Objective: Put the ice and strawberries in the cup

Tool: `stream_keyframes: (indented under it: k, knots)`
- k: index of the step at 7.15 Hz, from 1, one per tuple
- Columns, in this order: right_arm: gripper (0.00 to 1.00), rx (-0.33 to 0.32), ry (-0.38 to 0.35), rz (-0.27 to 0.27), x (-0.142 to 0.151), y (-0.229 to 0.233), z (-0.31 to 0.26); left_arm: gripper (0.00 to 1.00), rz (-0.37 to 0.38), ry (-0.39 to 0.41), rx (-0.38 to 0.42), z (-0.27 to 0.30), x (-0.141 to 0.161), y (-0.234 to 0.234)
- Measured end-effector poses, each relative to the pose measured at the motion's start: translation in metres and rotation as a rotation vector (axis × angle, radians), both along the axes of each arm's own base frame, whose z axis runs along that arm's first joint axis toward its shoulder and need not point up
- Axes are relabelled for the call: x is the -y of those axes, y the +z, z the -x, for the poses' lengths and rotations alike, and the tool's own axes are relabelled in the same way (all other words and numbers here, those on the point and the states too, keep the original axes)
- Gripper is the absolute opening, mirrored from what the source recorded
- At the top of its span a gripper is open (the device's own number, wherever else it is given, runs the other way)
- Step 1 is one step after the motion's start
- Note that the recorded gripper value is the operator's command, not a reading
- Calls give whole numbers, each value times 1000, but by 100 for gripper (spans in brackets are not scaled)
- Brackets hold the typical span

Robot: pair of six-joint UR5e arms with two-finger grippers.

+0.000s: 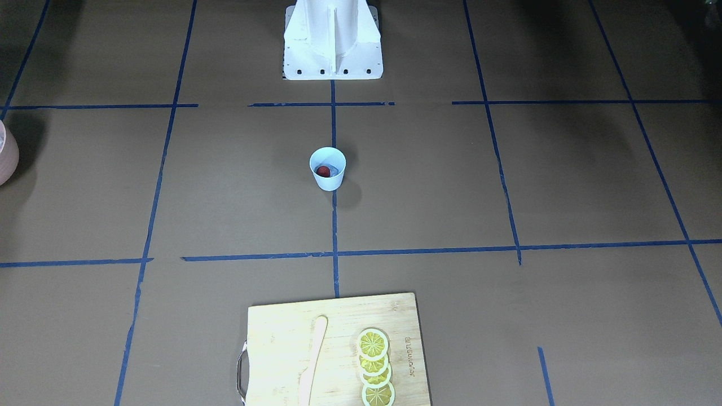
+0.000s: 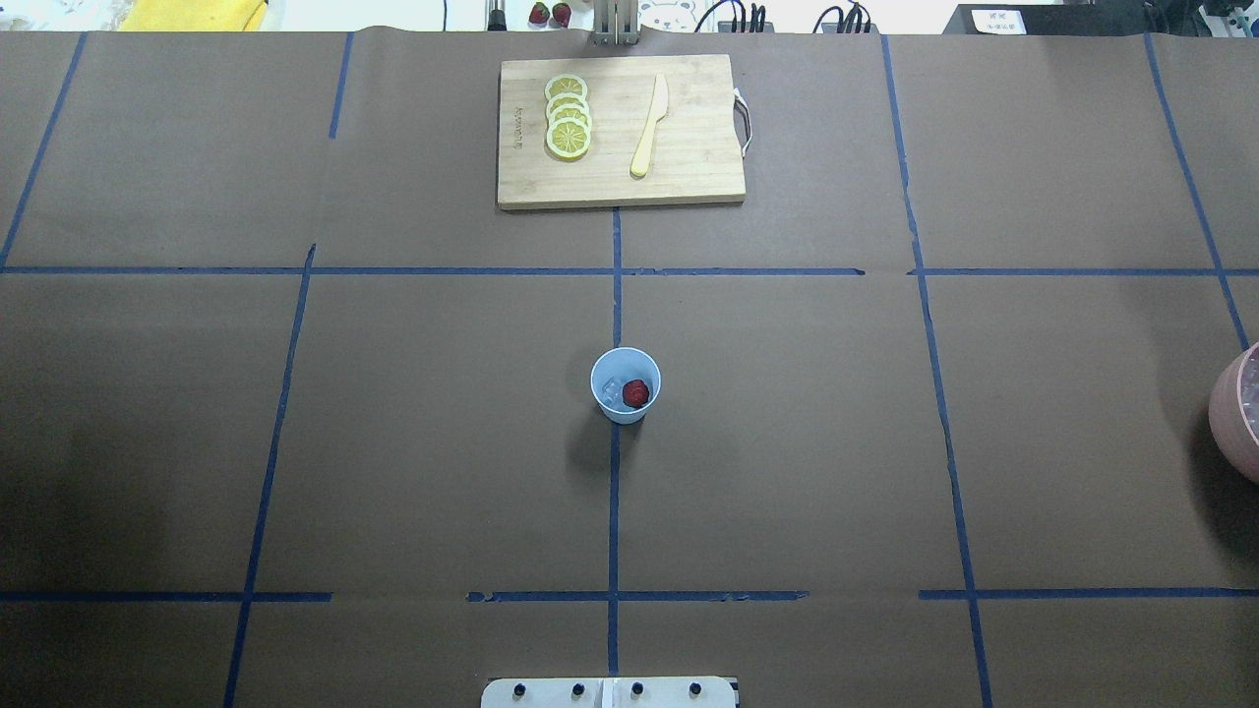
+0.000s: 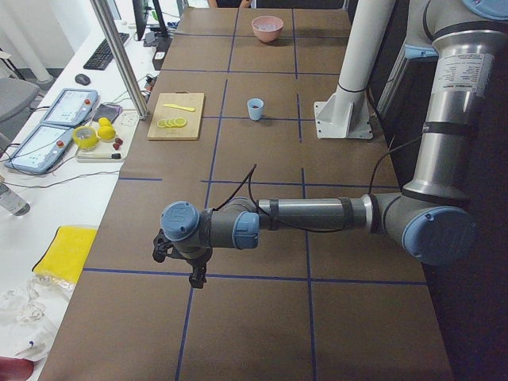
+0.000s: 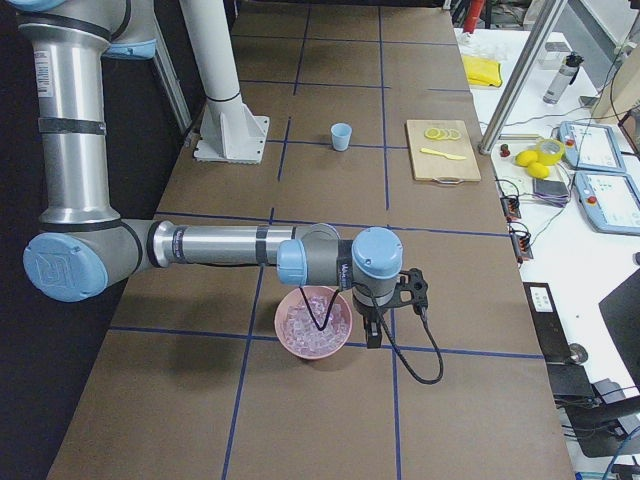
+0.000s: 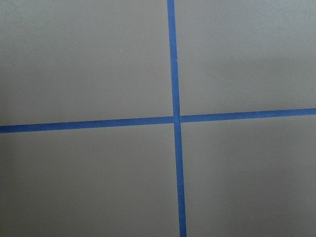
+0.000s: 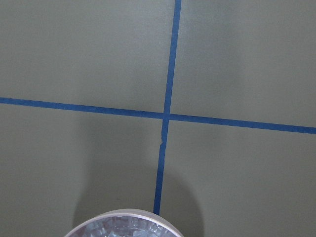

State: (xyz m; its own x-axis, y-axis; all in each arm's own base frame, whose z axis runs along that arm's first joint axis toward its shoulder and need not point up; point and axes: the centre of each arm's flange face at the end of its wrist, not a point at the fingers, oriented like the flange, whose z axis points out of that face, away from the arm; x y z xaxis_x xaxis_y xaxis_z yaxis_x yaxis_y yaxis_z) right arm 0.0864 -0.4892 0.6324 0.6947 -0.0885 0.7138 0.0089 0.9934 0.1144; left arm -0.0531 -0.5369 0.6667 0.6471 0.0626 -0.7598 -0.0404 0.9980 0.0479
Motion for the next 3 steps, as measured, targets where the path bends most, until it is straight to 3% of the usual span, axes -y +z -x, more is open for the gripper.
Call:
stream_keyframes:
  k: [3]
  knots:
    - [99,0,-1,3,-1,1,0,100,-1,0,2,0,1,0]
